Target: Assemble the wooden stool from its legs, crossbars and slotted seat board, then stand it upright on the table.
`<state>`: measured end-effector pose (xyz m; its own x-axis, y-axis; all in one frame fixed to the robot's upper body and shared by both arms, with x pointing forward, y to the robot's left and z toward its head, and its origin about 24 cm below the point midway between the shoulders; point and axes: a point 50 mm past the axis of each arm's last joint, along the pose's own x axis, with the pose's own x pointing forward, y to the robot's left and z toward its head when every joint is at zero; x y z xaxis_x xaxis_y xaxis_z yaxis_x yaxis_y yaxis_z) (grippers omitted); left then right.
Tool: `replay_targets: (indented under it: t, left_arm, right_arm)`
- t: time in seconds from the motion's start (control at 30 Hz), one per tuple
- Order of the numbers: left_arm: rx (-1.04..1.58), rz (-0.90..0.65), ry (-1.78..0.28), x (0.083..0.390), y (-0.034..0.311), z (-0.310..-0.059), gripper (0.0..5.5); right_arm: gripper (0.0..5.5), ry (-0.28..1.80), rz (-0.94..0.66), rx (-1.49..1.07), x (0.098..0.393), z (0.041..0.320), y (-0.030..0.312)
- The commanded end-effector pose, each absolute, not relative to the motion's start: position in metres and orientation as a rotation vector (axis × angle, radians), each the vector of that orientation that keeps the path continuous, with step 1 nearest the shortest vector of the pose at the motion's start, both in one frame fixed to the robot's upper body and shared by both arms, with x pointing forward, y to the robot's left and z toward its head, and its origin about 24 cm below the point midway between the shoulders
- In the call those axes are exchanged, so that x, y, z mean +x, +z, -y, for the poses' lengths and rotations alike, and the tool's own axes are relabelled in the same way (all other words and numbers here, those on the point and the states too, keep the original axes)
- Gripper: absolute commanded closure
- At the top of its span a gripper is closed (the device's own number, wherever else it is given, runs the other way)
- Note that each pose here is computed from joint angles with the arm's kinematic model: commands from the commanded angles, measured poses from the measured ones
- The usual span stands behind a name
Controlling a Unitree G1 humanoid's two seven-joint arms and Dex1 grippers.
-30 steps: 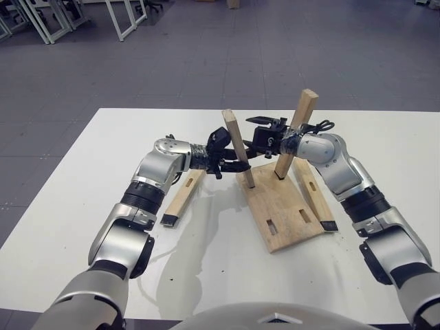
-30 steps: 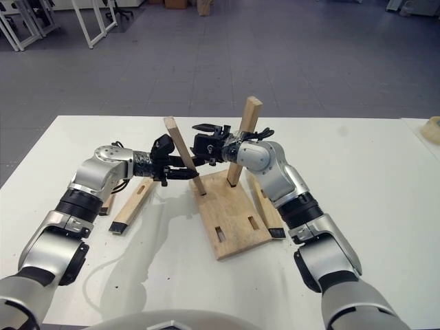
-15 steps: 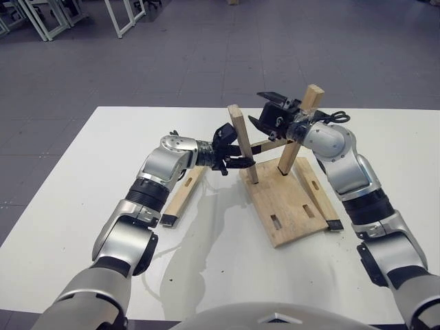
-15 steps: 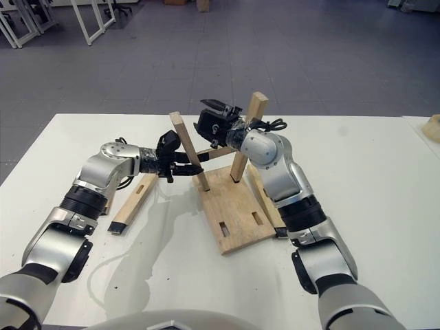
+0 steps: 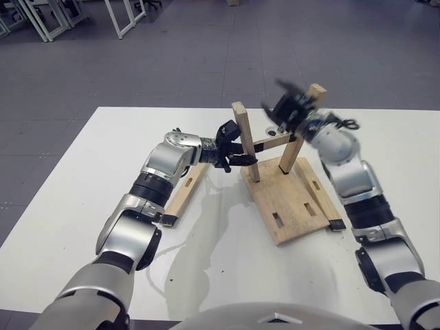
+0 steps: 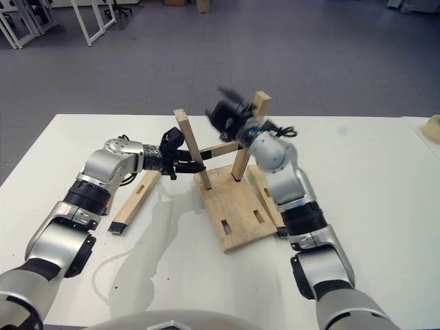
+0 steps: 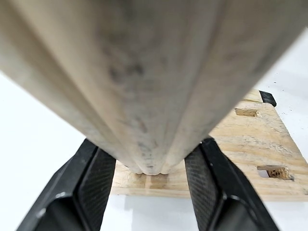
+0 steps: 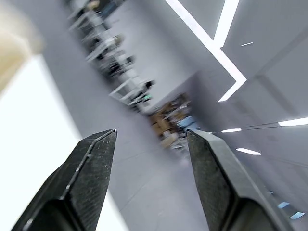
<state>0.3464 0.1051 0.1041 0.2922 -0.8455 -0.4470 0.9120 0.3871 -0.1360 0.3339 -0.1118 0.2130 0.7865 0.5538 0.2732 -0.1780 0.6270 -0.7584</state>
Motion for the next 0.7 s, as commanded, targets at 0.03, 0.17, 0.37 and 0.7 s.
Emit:
replay_targets:
  t: [0.03,0.17,0.37,0.7]
  left_arm:
    - [0.147,-0.814,-1.05,0.331,0.051,-0.128,3.46]
    - [0.128,-0.742,-1.035,0.336,0.064,-0.128,3.46]
    - [0.089,-0.455,-1.068,0.336,0.102,-0.118,2.77]
    - [0.174,-0.441,-0.983,0.28,0.105,-0.146,2.62]
  right_arm:
    - [2.85,0.368,0.611,-0.736,0.326,0.116,0.233]
    - [2.85,0.28,0.627,-0.717,0.32,0.134,0.235]
    - [2.85,0.224,0.552,-0.724,0.314,0.156,0.221]
    - [2.85,0.229,0.22,-0.797,0.267,0.217,0.139]
